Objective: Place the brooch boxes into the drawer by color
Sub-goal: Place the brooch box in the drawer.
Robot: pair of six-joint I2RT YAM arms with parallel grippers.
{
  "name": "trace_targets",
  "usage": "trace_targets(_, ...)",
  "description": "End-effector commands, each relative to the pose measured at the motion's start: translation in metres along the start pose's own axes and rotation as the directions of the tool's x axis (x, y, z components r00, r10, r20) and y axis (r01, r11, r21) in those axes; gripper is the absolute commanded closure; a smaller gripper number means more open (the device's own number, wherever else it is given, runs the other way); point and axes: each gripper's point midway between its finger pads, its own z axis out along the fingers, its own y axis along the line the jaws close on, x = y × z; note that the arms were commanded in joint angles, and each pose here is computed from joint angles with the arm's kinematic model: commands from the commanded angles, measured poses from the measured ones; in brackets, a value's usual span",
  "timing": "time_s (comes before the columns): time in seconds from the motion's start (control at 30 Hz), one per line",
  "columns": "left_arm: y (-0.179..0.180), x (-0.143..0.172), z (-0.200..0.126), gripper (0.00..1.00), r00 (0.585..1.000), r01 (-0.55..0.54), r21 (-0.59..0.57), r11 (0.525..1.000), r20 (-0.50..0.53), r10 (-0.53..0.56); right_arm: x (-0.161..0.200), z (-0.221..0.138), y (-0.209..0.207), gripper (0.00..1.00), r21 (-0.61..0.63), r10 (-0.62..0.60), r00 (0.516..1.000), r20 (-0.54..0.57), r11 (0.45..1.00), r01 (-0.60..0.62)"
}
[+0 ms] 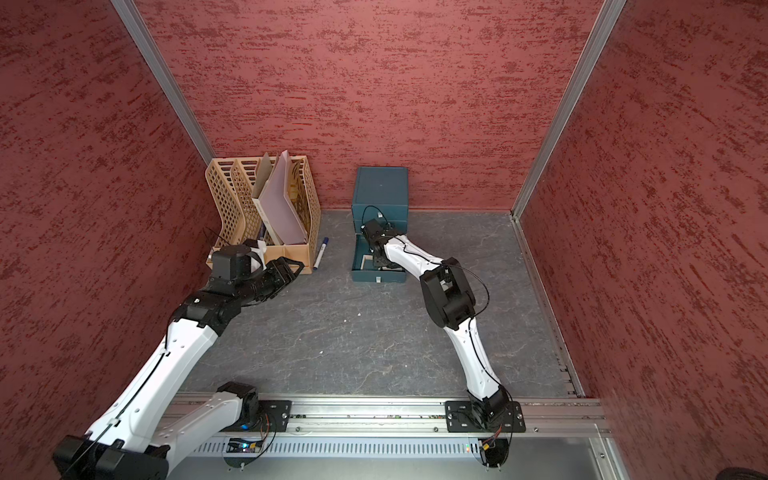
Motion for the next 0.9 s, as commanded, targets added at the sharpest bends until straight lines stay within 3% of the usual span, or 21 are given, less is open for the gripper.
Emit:
trace_targets(0.0, -0.010, -0.008, -0.005, 0.34, 1.000, -0.016, 0.012, 1.000, 0.023, 0.016, 0.001, 0.008, 0.003, 0.38, -0.016, -0.013, 1.000, -0.020, 1.000, 0.013)
trace_targets(0.3, -0.010, -0.008, -0.005, 0.34, 1.000, -0.016, 0.013, 1.000, 0.021, 0.016, 0.001, 0.006, 0.013, 0.31, -0.068, -0.011, 1.000, -0.029, 0.998, 0.009)
trace_targets(0.63, -0.011, -0.008, -0.004, 0.34, 1.000, -0.021, 0.013, 1.000, 0.019, 0.021, -0.011, -0.009, 0.011, 0.17, -0.082, 0.003, 1.000, 0.013, 0.997, -0.002)
trace_targets(0.87, -0.010, -0.007, -0.003, 0.34, 1.000, -0.020, 0.016, 1.000, 0.018, 0.019, -0.023, -0.029, 0.011, 0.15, -0.112, 0.029, 0.998, 0.055, 0.993, -0.022)
